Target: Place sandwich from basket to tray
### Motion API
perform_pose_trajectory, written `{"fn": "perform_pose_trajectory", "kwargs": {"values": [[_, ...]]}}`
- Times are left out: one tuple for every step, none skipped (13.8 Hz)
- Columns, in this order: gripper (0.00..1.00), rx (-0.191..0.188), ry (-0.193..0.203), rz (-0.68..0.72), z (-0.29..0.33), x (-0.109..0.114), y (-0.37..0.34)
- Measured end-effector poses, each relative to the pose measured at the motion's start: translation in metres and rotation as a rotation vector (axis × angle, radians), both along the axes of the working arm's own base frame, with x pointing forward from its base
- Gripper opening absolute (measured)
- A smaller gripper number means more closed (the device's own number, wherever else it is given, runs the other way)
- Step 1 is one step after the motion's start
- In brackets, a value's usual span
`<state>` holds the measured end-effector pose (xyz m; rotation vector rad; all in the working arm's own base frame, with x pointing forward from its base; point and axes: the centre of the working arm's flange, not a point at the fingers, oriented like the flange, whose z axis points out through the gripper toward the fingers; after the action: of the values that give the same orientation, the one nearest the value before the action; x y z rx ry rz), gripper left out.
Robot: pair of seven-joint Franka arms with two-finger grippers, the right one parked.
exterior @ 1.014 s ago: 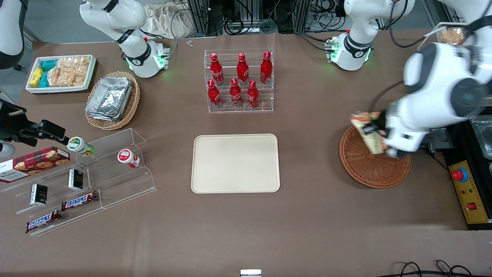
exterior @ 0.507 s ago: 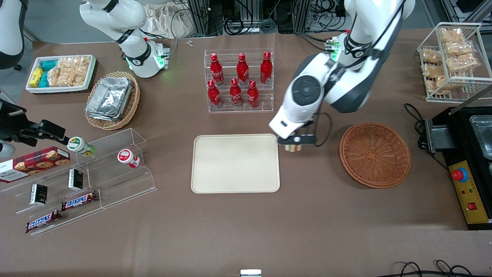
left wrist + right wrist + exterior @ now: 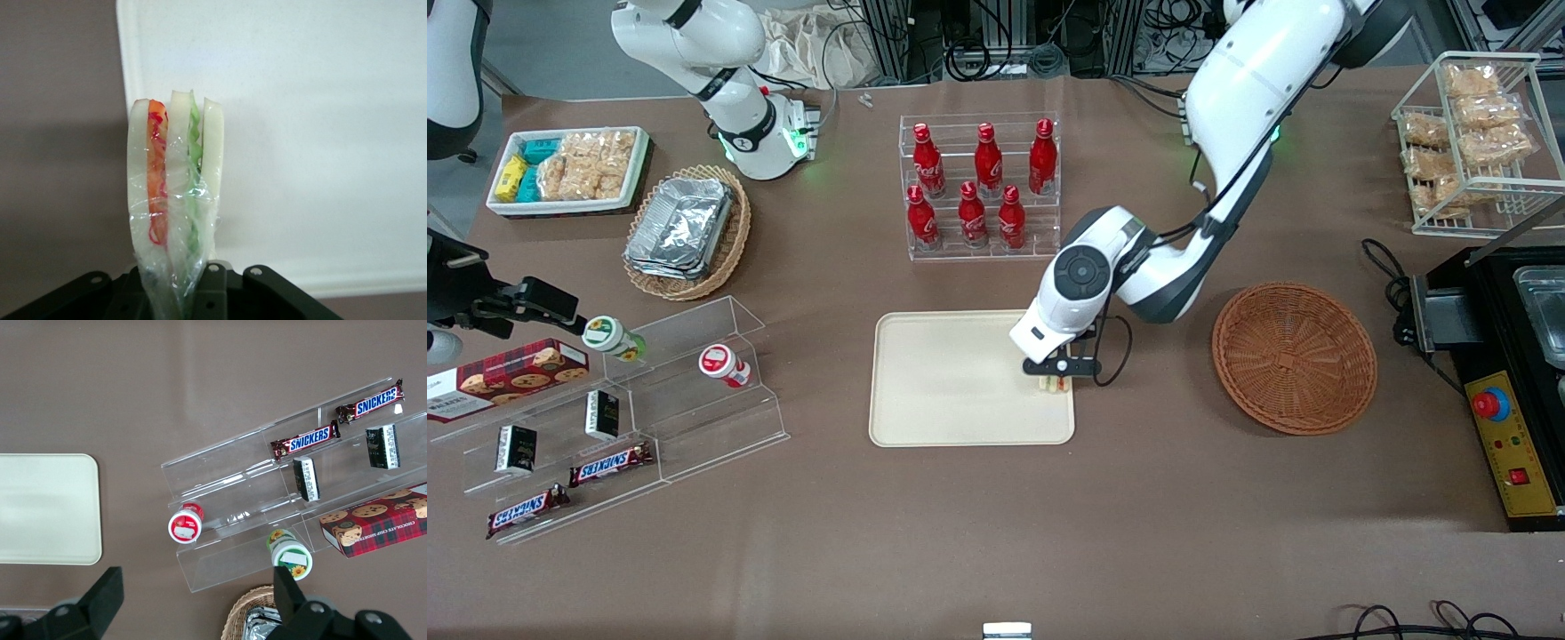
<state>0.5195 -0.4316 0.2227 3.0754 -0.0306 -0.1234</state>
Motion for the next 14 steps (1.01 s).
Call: {"fn": "perform_pose_trajectory", "kwargs": {"values": [[0.19, 0.001, -0.005, -0.001, -0.009, 0.004, -0.001], [0.25, -0.002, -0.010, 0.001, -0.010, 0.008, -0.003], [0.36, -0.007, -0.020, 0.002, -0.007, 0.012, -0.004], [0.47, -0.011, -0.029, 0.006, -0.003, 0.016, -0.004], [0.56, -0.017, -0.040, 0.020, 0.004, 0.020, -0.005], [0.67, -0.016, -0.049, 0.049, 0.017, 0.024, -0.004], [0.76, 0.005, -0.048, 0.077, 0.038, 0.028, -0.001], [0.87, 0.042, -0.041, 0.097, 0.070, 0.029, 0.005], [0.96, 0.077, -0.044, 0.121, 0.108, 0.030, 0.015], [1.00, 0.109, -0.052, 0.147, 0.149, 0.028, 0.029], [1.00, 0.144, -0.057, 0.170, 0.186, 0.026, 0.048], [1.00, 0.174, -0.056, 0.187, 0.216, 0.026, 0.071], [1.00, 0.189, -0.053, 0.181, 0.241, 0.029, 0.097], [1.00, 0.182, -0.044, 0.167, 0.262, 0.032, 0.122]]}}
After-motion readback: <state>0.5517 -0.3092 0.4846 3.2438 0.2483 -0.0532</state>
